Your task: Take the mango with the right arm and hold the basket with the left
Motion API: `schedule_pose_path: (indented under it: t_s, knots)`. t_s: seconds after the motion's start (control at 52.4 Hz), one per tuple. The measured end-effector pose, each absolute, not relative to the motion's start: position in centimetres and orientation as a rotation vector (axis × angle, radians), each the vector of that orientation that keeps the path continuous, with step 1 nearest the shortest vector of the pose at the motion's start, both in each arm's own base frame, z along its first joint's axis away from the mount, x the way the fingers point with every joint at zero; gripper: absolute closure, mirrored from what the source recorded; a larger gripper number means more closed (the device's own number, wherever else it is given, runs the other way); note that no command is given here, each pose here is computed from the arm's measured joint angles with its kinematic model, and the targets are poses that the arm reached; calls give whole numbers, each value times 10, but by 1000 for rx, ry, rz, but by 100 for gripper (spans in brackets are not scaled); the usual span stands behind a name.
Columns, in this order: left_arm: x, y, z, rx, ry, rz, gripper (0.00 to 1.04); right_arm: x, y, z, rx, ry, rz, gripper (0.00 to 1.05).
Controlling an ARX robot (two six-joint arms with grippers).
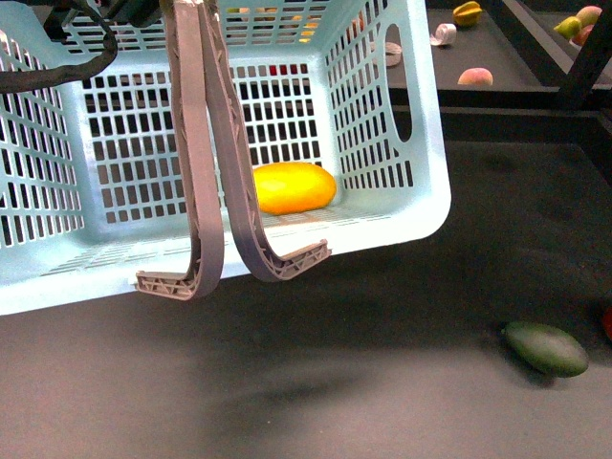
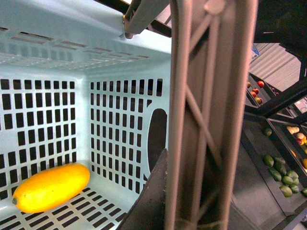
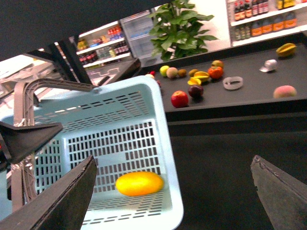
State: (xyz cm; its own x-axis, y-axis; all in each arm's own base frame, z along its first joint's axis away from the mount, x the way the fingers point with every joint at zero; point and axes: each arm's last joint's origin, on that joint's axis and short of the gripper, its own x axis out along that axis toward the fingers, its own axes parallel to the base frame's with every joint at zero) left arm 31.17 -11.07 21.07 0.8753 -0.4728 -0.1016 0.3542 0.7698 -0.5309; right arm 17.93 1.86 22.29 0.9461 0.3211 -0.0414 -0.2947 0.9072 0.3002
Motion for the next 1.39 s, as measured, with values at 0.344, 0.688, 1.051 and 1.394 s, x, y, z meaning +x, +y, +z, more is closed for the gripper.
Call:
schedule_pose_path:
  t_s: [0.344, 0.688, 1.051, 1.394]
  knots:
    - [312, -111, 211, -526, 236, -453, 98, 159, 6, 223, 229, 22, 138, 17]
    - [312, -111, 211, -526, 235, -451, 98, 138, 0, 195, 14, 5, 0, 77]
    - [312, -111, 211, -526, 236, -453, 98, 125, 0, 181, 3, 3, 0, 103]
    - [312, -111, 211, -526, 236, -453, 98, 117, 0, 171, 3, -7, 0, 103]
